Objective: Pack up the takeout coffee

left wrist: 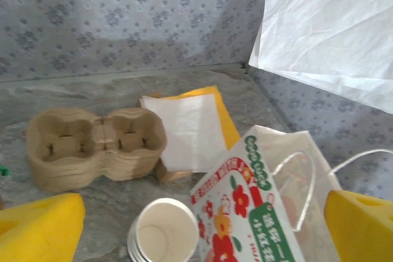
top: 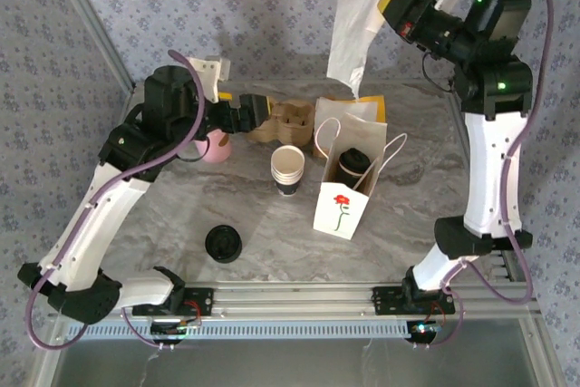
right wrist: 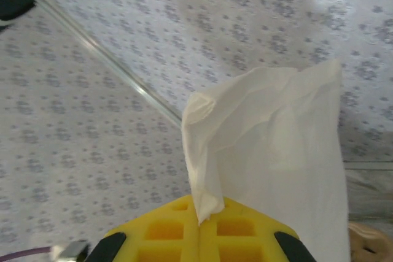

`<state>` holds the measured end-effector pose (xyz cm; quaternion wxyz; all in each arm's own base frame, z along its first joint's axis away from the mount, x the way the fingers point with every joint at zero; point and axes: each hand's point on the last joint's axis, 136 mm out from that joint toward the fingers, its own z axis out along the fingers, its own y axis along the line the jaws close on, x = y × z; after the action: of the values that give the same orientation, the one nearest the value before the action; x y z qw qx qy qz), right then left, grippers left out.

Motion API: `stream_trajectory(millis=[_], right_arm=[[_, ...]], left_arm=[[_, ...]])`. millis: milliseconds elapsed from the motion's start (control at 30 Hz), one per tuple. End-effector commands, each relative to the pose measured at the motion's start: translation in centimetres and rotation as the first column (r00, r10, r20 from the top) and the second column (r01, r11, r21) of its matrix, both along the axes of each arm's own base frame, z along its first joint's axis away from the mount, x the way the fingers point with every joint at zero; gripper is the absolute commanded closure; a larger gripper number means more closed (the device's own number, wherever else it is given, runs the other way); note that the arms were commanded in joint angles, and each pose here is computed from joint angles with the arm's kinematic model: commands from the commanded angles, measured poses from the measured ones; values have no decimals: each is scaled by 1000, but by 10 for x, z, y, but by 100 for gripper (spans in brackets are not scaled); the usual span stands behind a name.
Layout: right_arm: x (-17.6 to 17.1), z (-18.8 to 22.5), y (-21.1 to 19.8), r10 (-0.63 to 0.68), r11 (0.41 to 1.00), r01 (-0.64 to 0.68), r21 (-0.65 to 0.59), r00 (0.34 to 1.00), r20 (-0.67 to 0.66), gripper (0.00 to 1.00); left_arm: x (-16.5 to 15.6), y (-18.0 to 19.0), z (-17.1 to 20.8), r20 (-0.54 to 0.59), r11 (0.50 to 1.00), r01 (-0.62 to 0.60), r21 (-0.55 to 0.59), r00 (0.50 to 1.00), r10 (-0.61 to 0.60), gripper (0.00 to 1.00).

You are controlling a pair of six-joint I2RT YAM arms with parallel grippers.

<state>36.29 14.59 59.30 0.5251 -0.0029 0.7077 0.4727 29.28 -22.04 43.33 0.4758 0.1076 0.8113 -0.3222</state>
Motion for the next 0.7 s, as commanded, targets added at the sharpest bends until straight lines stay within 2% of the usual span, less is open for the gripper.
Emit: stream_trajectory(millis=[0, 100, 200, 400, 533, 667], right_arm=[[-21, 14, 16, 93, 994, -93, 62, 996, 15, 100], [-36, 14, 24, 140, 988, -141, 65, 990, 14, 100], [-51, 13, 34, 209, 974, -209, 86, 978, 10, 100], [-83, 18, 49, 342, 932, -341, 125, 940, 17, 100], [-99, 25, 57, 418, 895, -417, 160, 908, 27, 100], [-109, 30, 65, 469, 862, -465, 200, 883, 30, 100]], left_arm=[[-8, -5, 18, 13, 987, 85, -134, 996, -84, 0], [-9, -2, 27, 18, 964, 134, -230, 991, -133, 0], [-13, -6, 38, 55, 926, 236, -293, 972, -230, 0], [-26, -18, 49, 135, 841, 436, -321, 900, -415, 0], [-27, -21, 43, 149, 795, 510, -328, 859, -489, 0], [-27, -29, 39, 154, 728, 581, -364, 808, -568, 0]])
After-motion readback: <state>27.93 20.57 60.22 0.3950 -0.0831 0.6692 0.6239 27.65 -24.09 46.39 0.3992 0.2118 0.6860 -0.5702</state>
